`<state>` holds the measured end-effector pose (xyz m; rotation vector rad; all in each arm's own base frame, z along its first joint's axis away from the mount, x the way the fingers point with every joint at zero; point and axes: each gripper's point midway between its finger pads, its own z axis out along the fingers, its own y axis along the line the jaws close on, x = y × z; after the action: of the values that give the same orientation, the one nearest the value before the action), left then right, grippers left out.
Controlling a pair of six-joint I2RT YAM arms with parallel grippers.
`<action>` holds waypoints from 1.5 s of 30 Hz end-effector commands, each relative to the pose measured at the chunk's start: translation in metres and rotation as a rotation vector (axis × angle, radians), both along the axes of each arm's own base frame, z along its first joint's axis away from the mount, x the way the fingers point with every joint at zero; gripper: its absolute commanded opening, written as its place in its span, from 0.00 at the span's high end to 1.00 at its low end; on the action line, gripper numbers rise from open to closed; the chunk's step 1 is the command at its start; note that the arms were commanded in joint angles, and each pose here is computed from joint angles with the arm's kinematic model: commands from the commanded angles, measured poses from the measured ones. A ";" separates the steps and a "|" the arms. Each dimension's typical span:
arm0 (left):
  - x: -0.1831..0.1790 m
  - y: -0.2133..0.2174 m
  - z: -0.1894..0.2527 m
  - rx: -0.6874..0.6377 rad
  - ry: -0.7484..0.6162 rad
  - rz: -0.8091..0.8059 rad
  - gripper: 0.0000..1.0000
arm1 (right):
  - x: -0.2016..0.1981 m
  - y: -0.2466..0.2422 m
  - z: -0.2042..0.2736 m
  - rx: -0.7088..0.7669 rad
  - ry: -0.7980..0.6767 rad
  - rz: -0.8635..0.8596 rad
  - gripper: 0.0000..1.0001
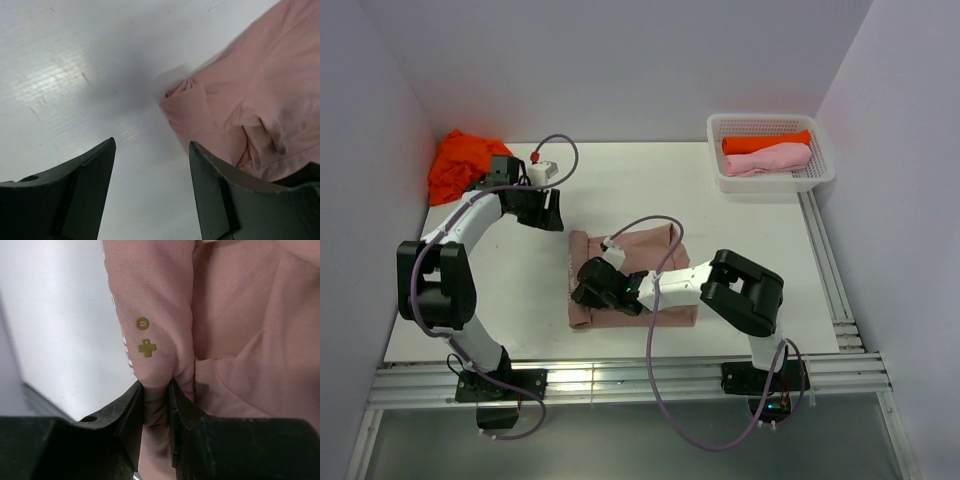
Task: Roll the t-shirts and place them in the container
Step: Roll the tshirt
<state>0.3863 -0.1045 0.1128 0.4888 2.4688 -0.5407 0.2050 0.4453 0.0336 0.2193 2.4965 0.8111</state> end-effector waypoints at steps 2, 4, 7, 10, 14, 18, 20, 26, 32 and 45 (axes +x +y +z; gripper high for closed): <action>-0.015 -0.008 -0.001 -0.059 -0.016 -0.065 0.34 | 0.007 0.030 0.045 0.334 -0.005 0.023 0.73; -0.022 -0.009 -0.008 -0.072 -0.002 -0.073 0.34 | 0.010 0.031 0.049 0.384 -0.004 0.018 0.73; -0.028 -0.012 -0.015 -0.092 0.004 -0.081 0.34 | 0.012 0.029 0.053 0.465 0.010 0.000 0.73; -0.031 -0.015 -0.022 -0.114 0.026 -0.084 0.34 | 0.015 0.026 0.048 0.476 0.030 -0.019 0.72; -0.034 -0.018 -0.038 -0.125 0.064 -0.086 0.34 | 0.013 0.022 0.038 0.457 0.057 -0.038 0.71; -0.035 -0.021 -0.049 -0.107 0.079 -0.090 0.34 | 0.011 0.015 0.028 0.421 0.079 -0.059 0.67; -0.036 -0.021 -0.057 -0.087 0.088 -0.085 0.35 | 0.009 0.010 0.021 0.393 0.091 -0.070 0.65; -0.037 -0.029 -0.064 -0.028 0.076 -0.091 0.35 | 0.008 -0.002 0.008 0.257 0.090 -0.096 0.57; -0.036 -0.038 -0.062 0.044 0.052 -0.095 0.36 | 0.006 -0.010 0.009 0.108 0.062 -0.115 0.51; -0.038 -0.045 -0.068 0.165 0.051 -0.106 0.36 | 0.009 -0.022 0.065 -0.047 -0.085 -0.175 0.44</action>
<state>0.3425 -0.1491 0.0405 0.6795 2.5607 -0.4568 0.2046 0.4299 0.0599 0.3790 2.4628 0.7250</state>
